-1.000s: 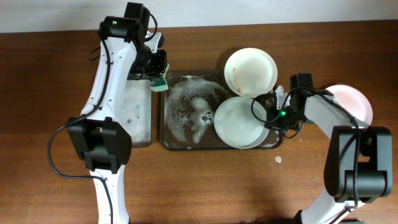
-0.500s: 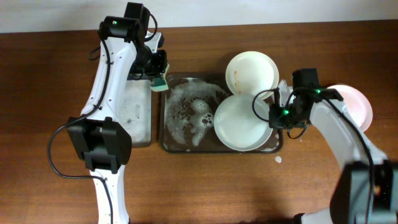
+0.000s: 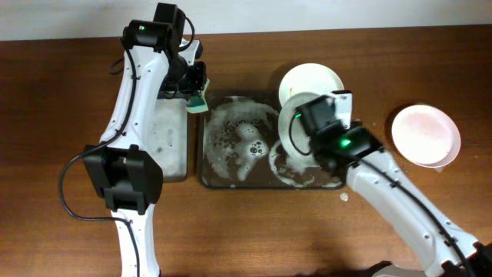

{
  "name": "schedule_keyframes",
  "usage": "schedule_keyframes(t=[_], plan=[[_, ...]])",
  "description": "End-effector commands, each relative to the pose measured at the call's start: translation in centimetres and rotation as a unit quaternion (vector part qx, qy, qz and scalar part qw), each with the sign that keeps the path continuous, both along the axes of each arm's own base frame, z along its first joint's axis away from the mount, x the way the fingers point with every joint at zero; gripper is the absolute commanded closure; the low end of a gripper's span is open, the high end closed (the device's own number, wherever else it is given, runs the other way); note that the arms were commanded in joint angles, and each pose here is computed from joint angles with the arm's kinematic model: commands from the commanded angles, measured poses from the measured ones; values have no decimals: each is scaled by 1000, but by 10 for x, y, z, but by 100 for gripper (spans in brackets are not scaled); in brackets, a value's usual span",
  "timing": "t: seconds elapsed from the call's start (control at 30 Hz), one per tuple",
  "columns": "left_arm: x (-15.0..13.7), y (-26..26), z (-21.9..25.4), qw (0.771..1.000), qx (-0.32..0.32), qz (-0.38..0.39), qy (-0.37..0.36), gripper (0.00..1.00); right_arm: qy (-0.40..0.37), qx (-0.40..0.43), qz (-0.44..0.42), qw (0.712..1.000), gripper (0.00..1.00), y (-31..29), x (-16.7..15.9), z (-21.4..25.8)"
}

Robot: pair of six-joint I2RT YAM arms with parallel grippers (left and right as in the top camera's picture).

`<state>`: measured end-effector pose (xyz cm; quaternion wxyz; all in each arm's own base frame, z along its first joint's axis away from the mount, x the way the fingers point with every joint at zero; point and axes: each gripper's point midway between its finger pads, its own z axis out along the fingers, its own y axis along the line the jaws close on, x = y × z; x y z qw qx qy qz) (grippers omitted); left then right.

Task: Clean dirty plates on tray and stack at the side
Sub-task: 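Stack the white plate onto the pink plate at right, release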

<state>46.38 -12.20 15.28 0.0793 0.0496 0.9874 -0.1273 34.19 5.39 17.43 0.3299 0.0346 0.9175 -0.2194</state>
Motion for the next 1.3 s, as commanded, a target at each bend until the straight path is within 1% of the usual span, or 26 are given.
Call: schedule_keyframes(t=[0.0, 0.1, 0.2, 0.57, 1.03, 1.13, 1.27], plan=[[1, -2, 6, 1000, -3, -11, -10, 94, -125, -113, -46, 985, 96, -3, -1, 55], [1, -2, 6, 1000, -4, -11, -11, 94, -174, -157, -38, 971, 96, 12, -6, 76], [1, -2, 6, 1000, -4, -11, -11, 94, -187, -166, -29, 968, 96, 21, -9, 82], [1, -2, 6, 1000, -4, -11, -11, 94, -168, -191, -8, 967, 96, 24, -10, 82], [1, -2, 6, 1000, -4, -11, -11, 94, -168, -190, -6, 967, 96, 26, -10, 82], [1, -2, 6, 1000, -4, -11, -11, 94, -167, -188, -4, 968, 96, 26, -10, 81], [1, -2, 6, 1000, -4, -11, -11, 94, -151, -162, 11, 975, 96, 33, -9, 71]])
